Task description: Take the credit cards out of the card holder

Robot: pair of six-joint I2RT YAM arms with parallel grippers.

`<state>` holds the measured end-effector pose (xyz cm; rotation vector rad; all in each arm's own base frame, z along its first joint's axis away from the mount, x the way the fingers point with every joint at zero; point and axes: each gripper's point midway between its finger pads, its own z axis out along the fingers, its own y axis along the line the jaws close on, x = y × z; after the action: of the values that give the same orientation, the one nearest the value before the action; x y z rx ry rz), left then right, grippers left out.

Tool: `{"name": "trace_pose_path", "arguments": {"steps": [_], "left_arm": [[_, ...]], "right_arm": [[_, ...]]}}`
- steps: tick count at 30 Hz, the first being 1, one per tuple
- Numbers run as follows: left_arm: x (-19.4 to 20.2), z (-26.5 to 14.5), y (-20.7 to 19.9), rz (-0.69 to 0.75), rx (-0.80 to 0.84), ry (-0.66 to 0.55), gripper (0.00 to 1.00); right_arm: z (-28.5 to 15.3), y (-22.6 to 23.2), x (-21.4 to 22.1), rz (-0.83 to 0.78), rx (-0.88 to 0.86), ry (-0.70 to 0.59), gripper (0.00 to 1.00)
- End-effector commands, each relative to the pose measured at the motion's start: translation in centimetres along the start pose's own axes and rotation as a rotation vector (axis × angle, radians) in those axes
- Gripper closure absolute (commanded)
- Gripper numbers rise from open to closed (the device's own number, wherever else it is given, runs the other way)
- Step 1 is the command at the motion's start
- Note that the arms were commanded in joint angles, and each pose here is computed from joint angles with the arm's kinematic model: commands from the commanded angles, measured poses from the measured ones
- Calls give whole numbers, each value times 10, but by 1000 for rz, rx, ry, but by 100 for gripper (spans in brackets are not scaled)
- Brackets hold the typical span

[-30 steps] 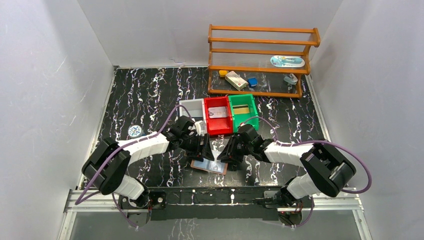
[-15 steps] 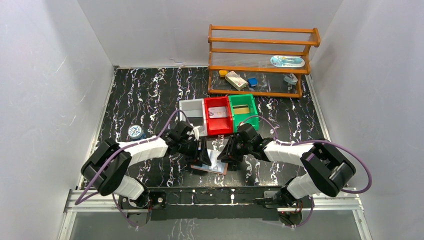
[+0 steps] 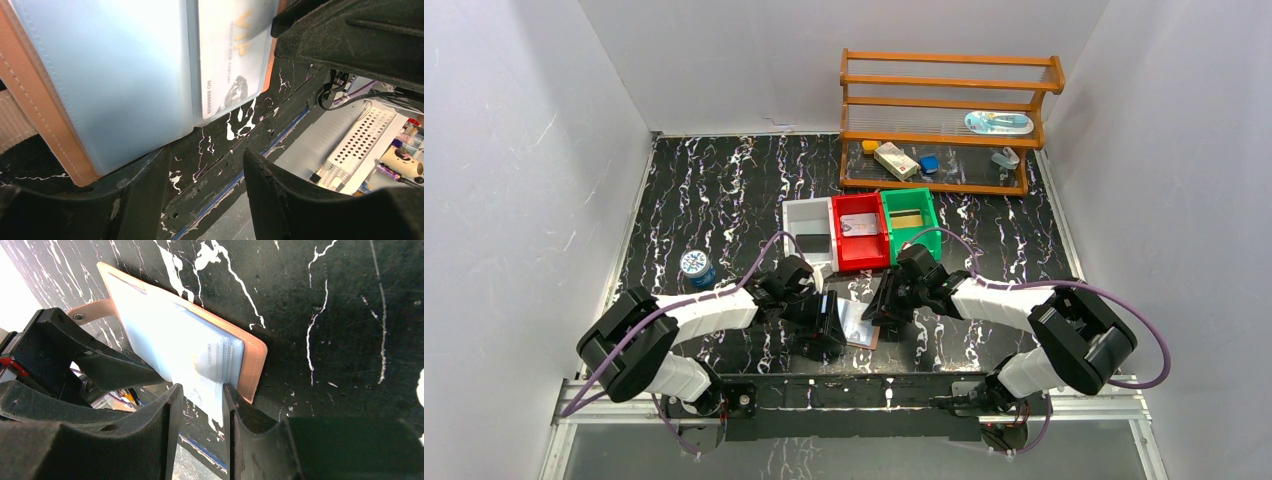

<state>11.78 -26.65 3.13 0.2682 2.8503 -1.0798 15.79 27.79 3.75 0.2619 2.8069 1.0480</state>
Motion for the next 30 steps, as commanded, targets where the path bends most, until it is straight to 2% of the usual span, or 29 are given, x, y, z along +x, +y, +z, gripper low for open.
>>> {"name": "trace_pose_path", "arguments": {"steps": [1,4,12,17,26,30], "left_arm": [[-7,-6,1,11,-41,-47,46],[-25,-23,-19,63,-19,-118,42],[-81,-62,-18,182,-249,-274,27],[-90,-49,13,98,-332,-226,28],[-71,-27,36,72,-337,-159,28],[-57,-20,36,47,-293,-118,33]], "right_arm": [[-1,6,-3,-17,-10,-2,57],[3,5,-3,-15,-10,5,57],[2,-5,-7,0,34,-32,59],[3,-5,-7,2,33,-31,59],[3,4,-8,-9,0,-28,59],[2,14,-9,-16,-36,-26,58]]}}
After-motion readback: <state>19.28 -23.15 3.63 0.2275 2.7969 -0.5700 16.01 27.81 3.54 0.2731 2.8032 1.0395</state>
